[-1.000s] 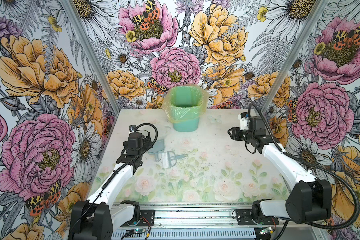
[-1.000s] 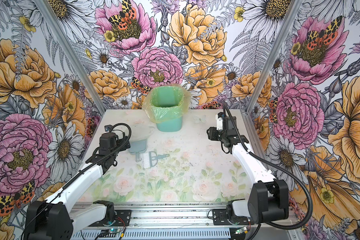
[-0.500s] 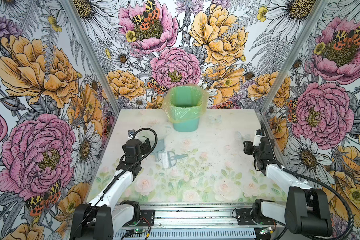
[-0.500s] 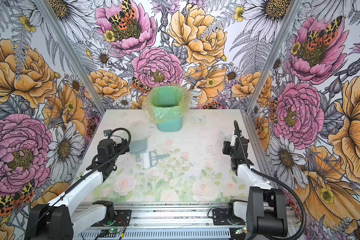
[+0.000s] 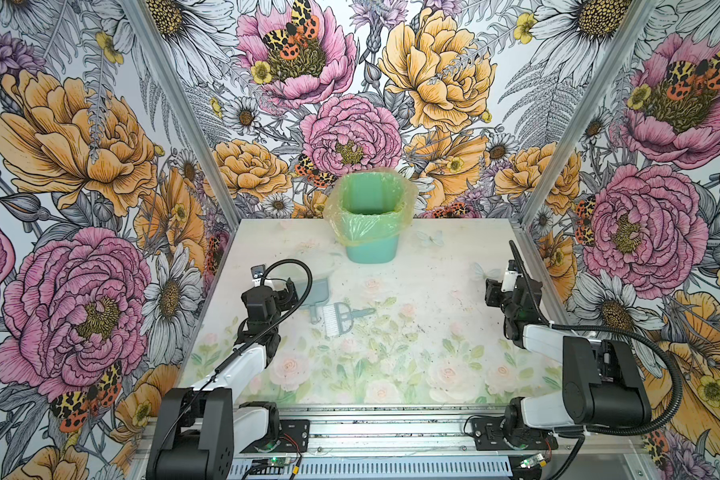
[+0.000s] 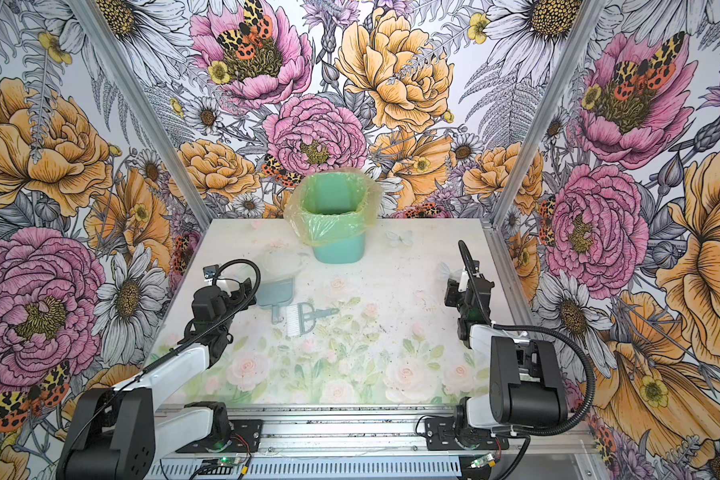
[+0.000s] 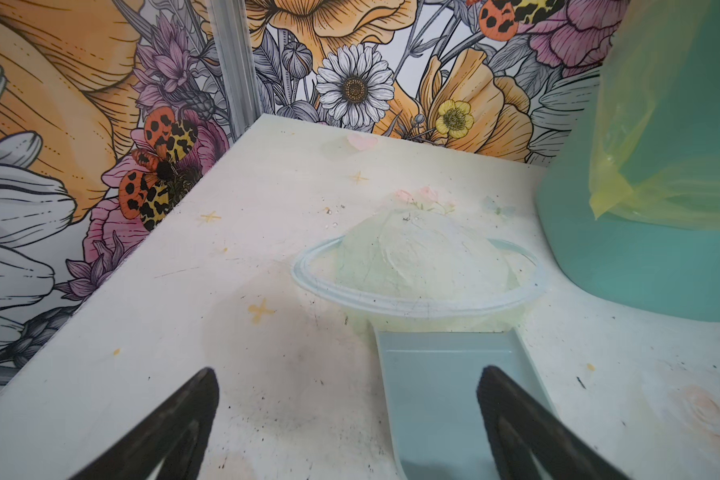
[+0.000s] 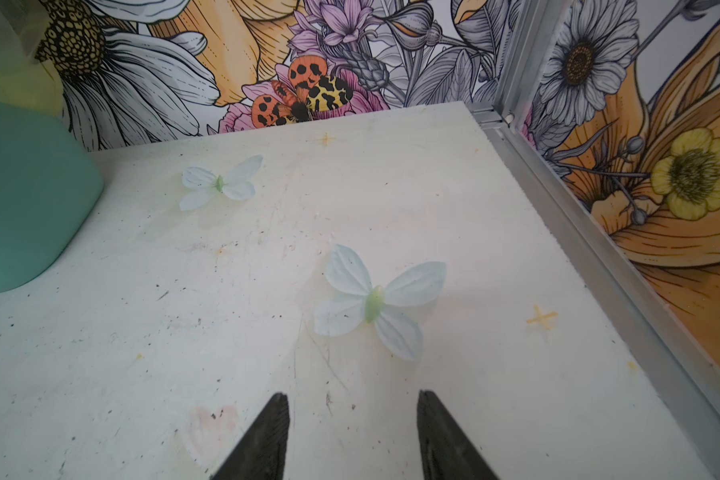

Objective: Sweep away the paper scraps from the table

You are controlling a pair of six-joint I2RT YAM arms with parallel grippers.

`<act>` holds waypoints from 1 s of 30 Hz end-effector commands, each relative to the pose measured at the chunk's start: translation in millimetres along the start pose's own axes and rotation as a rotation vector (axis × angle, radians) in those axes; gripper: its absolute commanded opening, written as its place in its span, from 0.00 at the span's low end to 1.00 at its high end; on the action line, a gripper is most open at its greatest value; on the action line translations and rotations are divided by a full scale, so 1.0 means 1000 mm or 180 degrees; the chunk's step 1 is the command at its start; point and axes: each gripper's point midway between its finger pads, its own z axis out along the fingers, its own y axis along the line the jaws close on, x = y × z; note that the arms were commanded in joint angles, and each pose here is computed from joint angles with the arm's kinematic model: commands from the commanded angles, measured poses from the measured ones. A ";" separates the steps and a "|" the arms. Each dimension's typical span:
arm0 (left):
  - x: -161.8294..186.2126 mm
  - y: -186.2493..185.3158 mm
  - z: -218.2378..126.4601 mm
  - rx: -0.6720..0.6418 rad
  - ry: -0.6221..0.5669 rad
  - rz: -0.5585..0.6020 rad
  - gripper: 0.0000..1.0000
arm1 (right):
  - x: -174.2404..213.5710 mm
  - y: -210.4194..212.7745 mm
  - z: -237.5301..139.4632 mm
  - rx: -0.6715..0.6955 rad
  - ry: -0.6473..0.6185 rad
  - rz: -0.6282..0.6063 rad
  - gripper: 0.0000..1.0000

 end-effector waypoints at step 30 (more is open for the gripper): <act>-0.003 -0.005 0.039 0.0227 -0.0552 0.0103 0.98 | -0.009 0.024 0.008 -0.0091 -0.0463 -0.0336 0.76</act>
